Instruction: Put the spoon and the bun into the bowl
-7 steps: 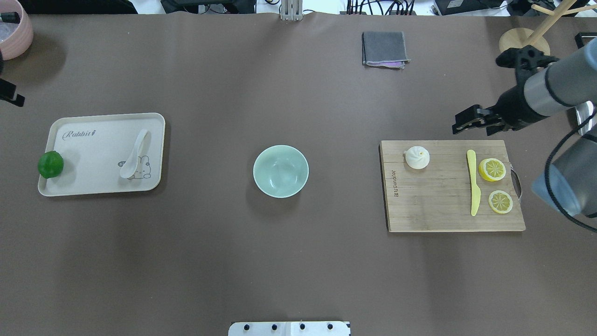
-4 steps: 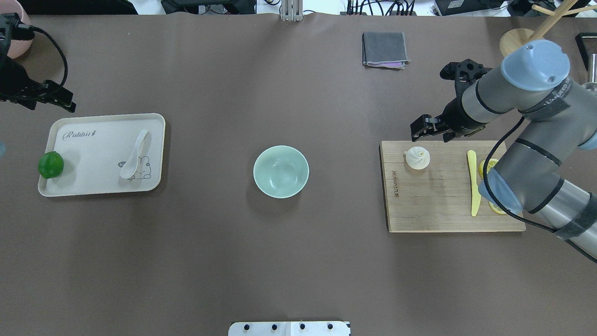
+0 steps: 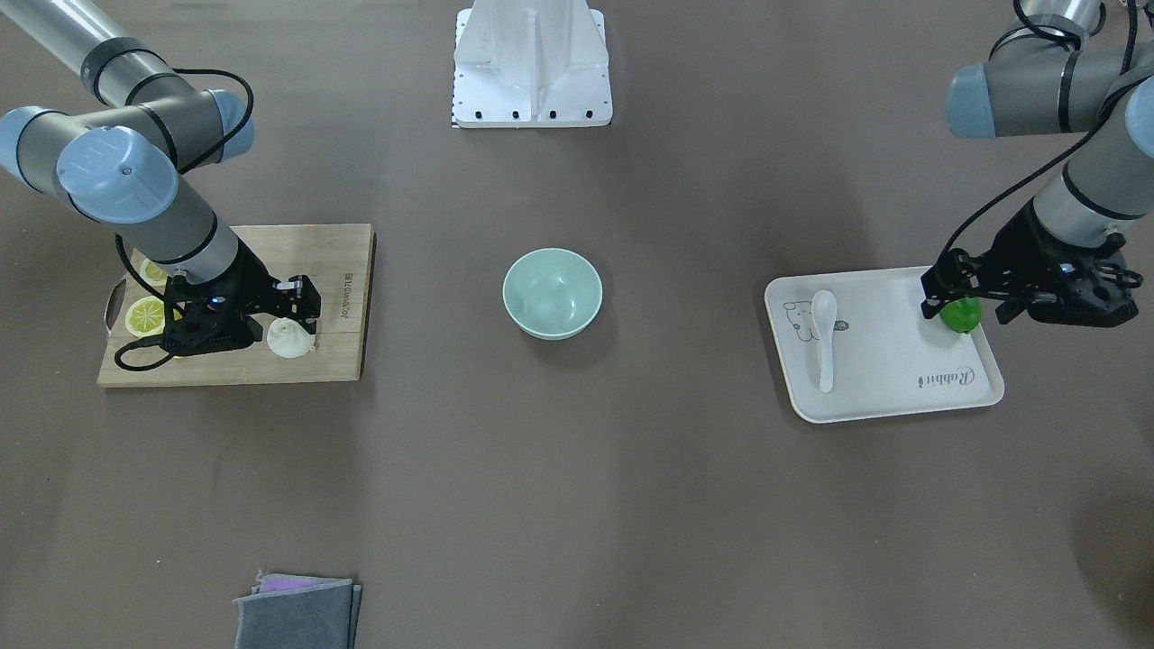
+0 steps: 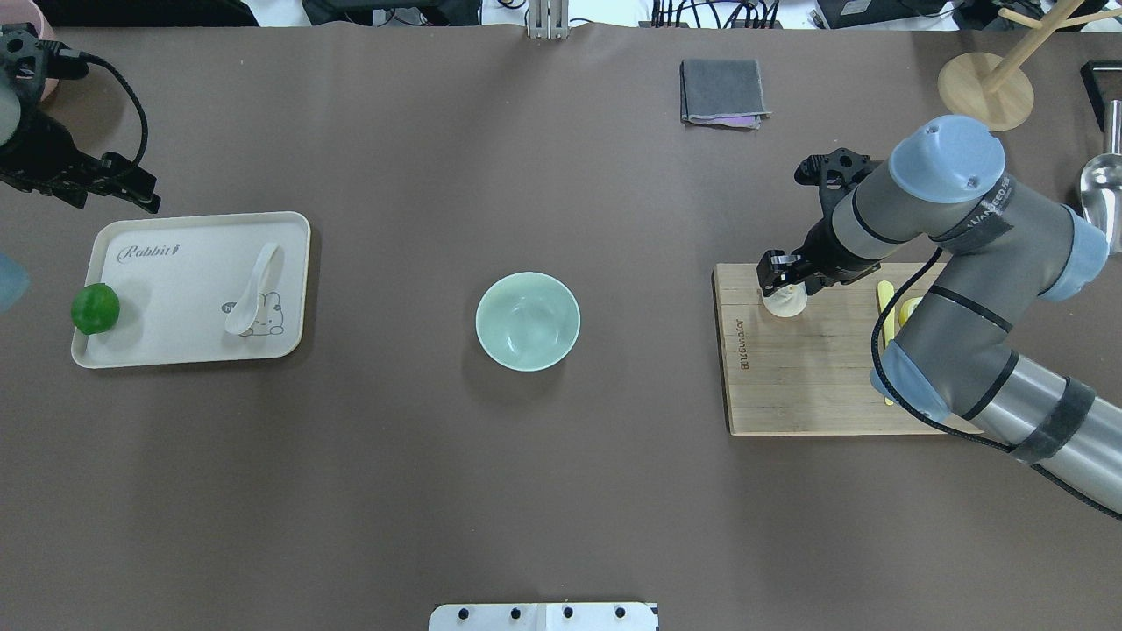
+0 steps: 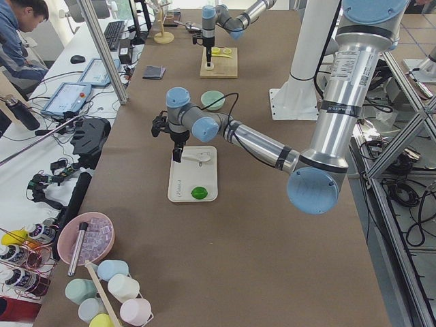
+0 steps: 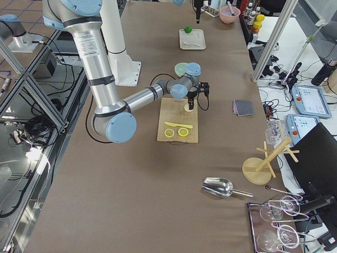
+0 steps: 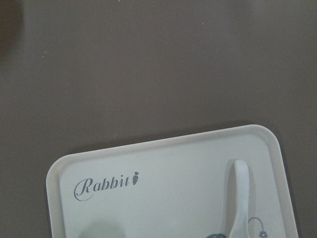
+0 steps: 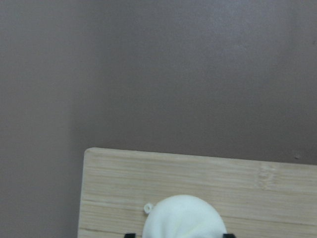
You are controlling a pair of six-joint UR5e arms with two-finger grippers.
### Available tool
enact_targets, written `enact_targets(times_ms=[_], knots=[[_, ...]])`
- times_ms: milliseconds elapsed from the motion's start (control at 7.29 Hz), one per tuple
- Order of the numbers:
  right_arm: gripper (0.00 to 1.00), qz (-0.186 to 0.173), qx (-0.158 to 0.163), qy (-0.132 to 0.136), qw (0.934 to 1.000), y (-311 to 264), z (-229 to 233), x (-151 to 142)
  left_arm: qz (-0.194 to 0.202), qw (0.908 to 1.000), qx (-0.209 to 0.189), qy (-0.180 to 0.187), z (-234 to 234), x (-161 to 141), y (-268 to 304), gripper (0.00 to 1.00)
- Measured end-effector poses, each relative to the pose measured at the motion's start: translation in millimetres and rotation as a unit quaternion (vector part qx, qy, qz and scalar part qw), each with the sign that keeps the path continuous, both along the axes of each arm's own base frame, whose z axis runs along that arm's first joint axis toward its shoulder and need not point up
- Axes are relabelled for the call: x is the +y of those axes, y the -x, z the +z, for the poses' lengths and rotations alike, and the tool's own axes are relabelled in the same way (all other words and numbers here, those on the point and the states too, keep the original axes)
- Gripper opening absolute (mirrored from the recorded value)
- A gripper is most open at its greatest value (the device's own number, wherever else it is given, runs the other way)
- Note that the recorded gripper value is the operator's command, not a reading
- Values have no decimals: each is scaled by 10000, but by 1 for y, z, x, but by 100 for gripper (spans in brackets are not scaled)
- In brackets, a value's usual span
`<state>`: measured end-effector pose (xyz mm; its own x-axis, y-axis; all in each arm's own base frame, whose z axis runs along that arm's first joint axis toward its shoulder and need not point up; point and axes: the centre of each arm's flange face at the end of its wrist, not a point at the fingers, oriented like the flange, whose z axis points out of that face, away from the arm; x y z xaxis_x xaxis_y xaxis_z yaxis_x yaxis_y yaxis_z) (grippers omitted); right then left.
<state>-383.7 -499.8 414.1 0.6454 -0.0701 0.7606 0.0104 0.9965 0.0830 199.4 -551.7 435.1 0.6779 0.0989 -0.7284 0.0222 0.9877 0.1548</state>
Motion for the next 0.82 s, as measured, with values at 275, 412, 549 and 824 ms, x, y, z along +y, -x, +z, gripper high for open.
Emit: enact_targets(times_ms=[275,412,549,824], knots=[[0,-60,17,21,10000,5,3,4,-5,10000,5,0,-1,0,0,97],[0,-71,-28,15,10000,8,-5,3,-7,10000,5,2,-1,0,0,97],[0,-38,-132,-9,9999,13,-25,-2,-7,10000,6,2,-1,0,0,97],[0,160,-437,72,9989,37,-102,-12,-7,10000,3,6,0,0,0,97]])
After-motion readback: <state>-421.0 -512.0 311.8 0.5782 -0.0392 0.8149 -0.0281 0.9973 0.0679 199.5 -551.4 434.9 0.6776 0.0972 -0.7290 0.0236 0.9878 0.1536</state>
